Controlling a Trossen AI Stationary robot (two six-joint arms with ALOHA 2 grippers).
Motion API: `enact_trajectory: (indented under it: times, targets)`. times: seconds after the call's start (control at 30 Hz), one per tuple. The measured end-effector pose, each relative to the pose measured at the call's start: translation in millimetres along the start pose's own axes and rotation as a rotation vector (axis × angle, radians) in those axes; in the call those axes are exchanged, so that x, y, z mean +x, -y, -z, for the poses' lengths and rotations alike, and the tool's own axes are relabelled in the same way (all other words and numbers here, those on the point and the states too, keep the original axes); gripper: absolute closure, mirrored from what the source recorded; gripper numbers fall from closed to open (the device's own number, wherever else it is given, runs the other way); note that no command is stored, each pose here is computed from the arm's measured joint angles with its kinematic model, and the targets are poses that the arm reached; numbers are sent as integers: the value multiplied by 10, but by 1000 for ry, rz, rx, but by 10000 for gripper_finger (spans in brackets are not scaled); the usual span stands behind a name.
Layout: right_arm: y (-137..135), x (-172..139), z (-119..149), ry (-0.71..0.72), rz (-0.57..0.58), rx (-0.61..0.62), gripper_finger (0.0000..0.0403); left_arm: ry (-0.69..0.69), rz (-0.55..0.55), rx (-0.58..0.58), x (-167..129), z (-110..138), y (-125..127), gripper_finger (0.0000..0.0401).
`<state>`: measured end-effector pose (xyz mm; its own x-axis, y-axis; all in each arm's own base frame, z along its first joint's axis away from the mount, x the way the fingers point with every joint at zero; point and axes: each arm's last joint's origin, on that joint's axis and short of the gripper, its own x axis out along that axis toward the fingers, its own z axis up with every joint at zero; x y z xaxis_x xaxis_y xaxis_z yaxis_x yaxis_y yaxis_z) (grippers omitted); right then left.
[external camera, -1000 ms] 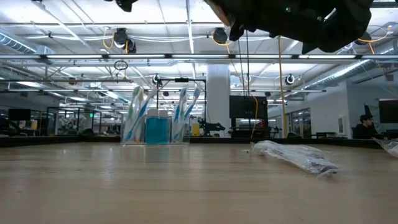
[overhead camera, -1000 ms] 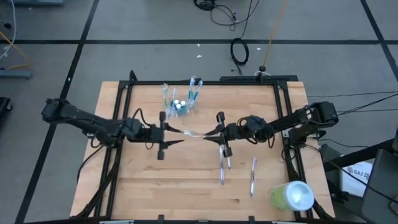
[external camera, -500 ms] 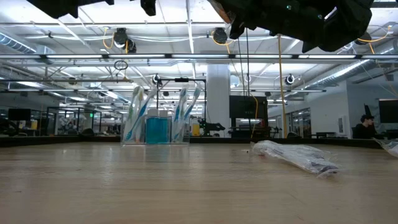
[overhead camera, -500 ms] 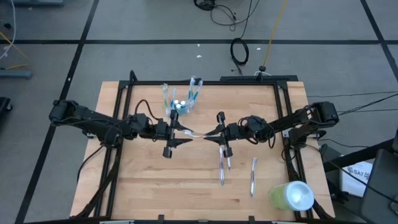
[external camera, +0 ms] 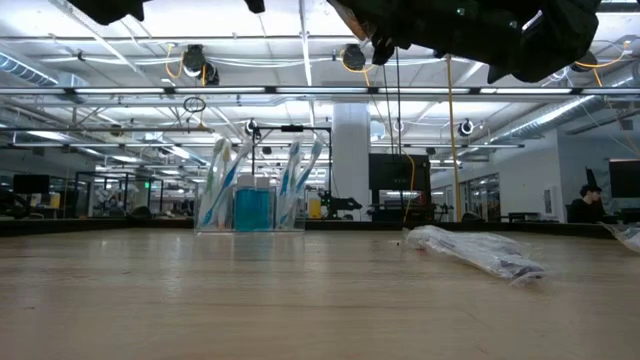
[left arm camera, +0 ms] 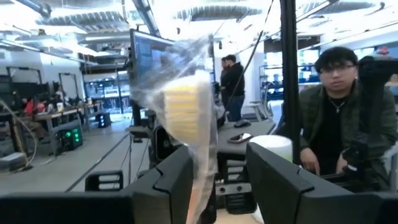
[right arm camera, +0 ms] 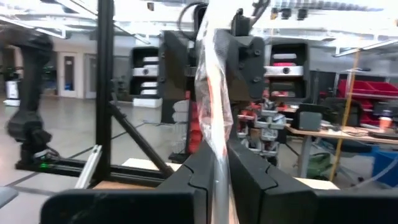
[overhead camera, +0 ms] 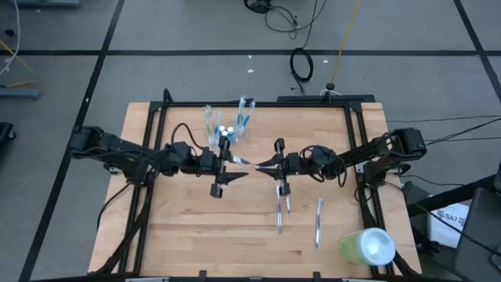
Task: Pick & Place toothbrushing station
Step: Put the orange toothbrush into the transparent organizer
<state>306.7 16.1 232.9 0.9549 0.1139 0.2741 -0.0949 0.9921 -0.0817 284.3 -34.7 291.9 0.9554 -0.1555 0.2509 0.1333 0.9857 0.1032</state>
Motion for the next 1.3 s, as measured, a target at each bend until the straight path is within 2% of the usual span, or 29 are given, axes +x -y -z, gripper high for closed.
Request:
enact_trajectory:
  times: [0.27,0.73,0.8,1.03,1.2,1.3]
  targets:
    - [4,0,12,-13,16,-22,376,-20,-58,3,91,64,-16,257]
    - [4,0,13,-14,16,-31,376,-27,-84,40,90,67,-24,389]
    - [4,0,13,-15,17,-30,374,-29,-95,36,90,68,-26,390]
    - [0,0,22,-24,16,-24,350,-57,-117,-11,89,96,-30,355]
    - [-1,-2,69,-72,17,28,312,-123,-120,-3,58,109,-30,385]
    - [11,-3,71,-76,48,30,288,-183,-166,-16,-8,66,-45,390]
